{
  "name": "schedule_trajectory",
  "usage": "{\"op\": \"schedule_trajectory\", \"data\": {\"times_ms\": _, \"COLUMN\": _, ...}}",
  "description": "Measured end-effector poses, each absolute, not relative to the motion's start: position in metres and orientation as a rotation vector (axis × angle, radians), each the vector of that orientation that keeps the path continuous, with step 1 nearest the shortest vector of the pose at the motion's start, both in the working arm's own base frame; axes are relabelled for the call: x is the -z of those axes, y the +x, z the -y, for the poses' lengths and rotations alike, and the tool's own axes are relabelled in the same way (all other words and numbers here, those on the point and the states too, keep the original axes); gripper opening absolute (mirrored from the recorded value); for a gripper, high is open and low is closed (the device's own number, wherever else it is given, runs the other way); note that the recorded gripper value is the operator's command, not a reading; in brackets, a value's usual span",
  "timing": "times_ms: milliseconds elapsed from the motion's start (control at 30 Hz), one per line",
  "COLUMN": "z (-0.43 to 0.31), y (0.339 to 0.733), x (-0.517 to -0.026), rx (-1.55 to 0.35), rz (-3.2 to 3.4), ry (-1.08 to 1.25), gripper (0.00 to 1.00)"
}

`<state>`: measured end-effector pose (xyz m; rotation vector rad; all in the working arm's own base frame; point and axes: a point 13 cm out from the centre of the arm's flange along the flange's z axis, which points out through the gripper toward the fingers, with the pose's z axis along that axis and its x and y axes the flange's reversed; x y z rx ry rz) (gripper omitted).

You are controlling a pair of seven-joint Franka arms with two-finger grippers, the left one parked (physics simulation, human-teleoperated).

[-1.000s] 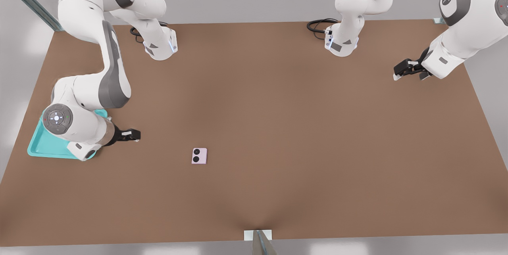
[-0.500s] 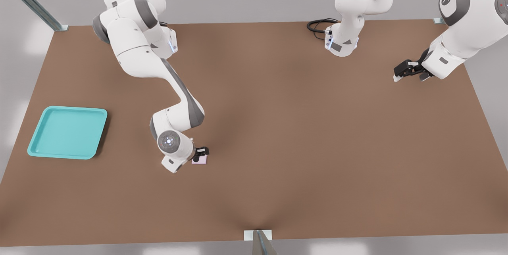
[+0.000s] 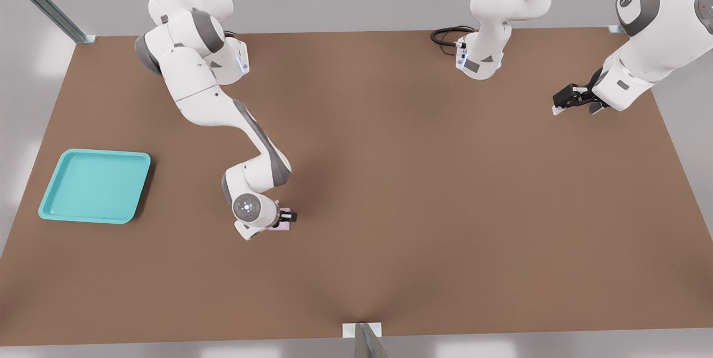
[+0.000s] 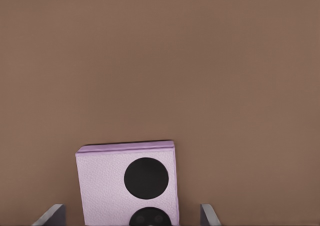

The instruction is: Keep left arm still and place phone on the tray with right arm

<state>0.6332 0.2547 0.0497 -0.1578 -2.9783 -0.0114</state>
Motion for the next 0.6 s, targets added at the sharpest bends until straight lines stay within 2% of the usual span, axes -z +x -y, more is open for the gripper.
{"op": "schedule_trajectory", "data": {"times_ms": 200, "z": -0.255, "y": 0.624, "x": -0.032, "rx": 0.011, "rz": 2.980, "ry": -0.230, "gripper": 1.00}}
{"op": "schedule_trajectory", "data": {"times_ms": 600, "z": -0.259, "y": 0.640, "x": -0.030, "rx": 0.053, "rz": 3.037, "ry": -0.315, "gripper": 1.00}}
